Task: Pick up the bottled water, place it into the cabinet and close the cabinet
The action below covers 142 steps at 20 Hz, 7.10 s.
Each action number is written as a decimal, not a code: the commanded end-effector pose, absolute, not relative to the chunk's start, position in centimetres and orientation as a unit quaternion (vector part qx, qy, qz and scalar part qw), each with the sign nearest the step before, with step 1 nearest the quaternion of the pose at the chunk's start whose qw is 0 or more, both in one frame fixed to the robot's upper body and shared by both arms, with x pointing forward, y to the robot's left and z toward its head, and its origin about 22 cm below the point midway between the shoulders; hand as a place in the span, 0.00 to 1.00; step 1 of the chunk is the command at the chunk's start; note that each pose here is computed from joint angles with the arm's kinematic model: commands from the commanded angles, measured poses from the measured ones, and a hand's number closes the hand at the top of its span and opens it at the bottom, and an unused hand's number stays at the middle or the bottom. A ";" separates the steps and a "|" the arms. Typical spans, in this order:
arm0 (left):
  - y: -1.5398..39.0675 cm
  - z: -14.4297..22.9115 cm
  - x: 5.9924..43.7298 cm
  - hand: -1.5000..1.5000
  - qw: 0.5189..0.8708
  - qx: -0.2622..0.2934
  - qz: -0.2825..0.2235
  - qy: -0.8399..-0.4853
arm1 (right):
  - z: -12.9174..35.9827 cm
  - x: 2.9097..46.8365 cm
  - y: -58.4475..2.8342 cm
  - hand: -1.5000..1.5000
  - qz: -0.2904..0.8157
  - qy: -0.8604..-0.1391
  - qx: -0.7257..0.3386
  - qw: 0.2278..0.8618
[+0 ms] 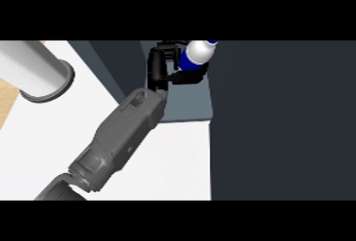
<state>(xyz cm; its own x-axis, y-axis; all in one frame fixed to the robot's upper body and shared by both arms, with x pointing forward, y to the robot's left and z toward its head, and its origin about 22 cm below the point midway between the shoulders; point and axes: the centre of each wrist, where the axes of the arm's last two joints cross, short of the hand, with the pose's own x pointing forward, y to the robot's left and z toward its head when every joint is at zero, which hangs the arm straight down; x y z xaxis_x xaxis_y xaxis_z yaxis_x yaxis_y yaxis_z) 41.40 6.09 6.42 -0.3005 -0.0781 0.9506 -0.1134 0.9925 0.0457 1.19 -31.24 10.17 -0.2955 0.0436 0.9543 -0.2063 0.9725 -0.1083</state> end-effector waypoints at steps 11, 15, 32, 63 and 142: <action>6.3 7.5 43.6 0.00 0.598 0.124 -0.041 -0.791 | 11.3 1.9 -31.0 0.00 0.096 -0.815 0.076 0.566; 6.8 7.5 43.8 0.00 0.590 0.071 -0.027 -0.804 | 12.3 2.5 -30.0 0.00 0.100 -0.821 0.068 0.558; 5.0 8.0 41.2 0.00 0.568 -0.093 -0.012 -0.817 | 14.2 2.1 -29.1 0.00 0.104 -0.813 0.071 0.569; 14.0 3.5 21.1 0.00 0.587 -0.175 0.031 -0.790 | 14.6 3.9 -25.4 1.00 0.241 -0.741 0.207 0.591; 29.0 5.6 15.5 0.00 0.560 -0.171 0.034 -0.810 | 12.5 14.9 -12.6 1.00 0.251 -0.644 0.407 0.598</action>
<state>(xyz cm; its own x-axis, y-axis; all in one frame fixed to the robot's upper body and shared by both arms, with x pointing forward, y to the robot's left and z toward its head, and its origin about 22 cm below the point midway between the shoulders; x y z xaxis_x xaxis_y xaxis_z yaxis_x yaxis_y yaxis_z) 15.73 28.45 5.80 -0.3212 0.3313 0.8872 0.2569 0.9322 -0.2551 12.38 -13.60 13.23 -0.0251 -0.1304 0.9911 -0.9432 0.3316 0.0197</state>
